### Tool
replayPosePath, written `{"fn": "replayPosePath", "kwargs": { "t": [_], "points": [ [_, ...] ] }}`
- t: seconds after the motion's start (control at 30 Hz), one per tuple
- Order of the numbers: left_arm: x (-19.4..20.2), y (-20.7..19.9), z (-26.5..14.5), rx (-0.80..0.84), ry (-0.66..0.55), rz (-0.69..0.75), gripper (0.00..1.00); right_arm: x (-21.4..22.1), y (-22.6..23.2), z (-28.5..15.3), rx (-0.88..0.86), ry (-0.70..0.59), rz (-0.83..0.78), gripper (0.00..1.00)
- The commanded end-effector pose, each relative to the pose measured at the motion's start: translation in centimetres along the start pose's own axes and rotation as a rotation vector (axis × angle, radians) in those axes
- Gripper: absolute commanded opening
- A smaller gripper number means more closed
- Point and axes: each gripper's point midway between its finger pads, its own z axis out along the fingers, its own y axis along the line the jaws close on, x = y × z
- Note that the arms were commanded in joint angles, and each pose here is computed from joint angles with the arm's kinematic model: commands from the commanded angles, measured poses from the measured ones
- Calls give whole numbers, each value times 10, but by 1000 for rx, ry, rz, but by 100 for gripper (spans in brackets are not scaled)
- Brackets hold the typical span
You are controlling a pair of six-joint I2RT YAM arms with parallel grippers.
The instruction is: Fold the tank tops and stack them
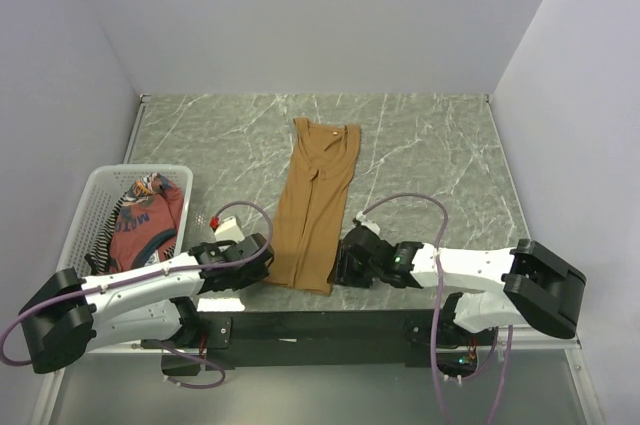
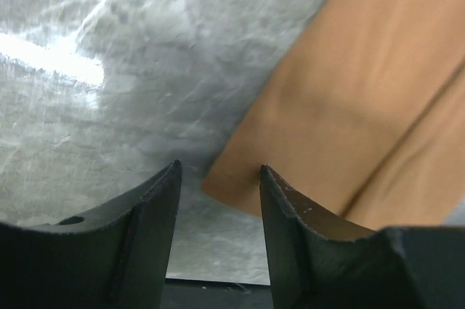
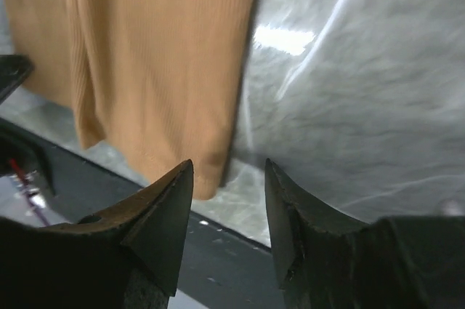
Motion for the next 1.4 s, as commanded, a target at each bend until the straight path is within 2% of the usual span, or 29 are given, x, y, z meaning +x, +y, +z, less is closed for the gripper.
{"fn": "replayPosePath", "kwargs": {
  "t": [0.0, 0.23, 0.6, 0.77, 0.9, 1.07, 1.37],
  "points": [
    [9, 2, 4, 11, 36, -39, 52, 5, 26, -1, -105, -17, 96, 52],
    [15, 9, 10, -3, 43, -27, 50, 27, 9, 7, -66, 14, 172, 52],
    [23, 15, 14, 0, 76, 9, 27, 51, -23, 11, 51, 57, 188, 47],
    [22, 11, 11, 24, 74, 22, 15, 45, -38, 9, 88, 4, 226, 44],
    [23, 11, 11, 26, 79, 30, 13, 33, -35, 7, 125, -45, 204, 45],
    [27, 9, 13, 43, 92, 36, 8, 30, -37, 4, 86, -72, 246, 48],
    [25, 8, 12, 49, 85, 43, 1, 26, -26, 13, 131, -66, 198, 45]
  ]
}}
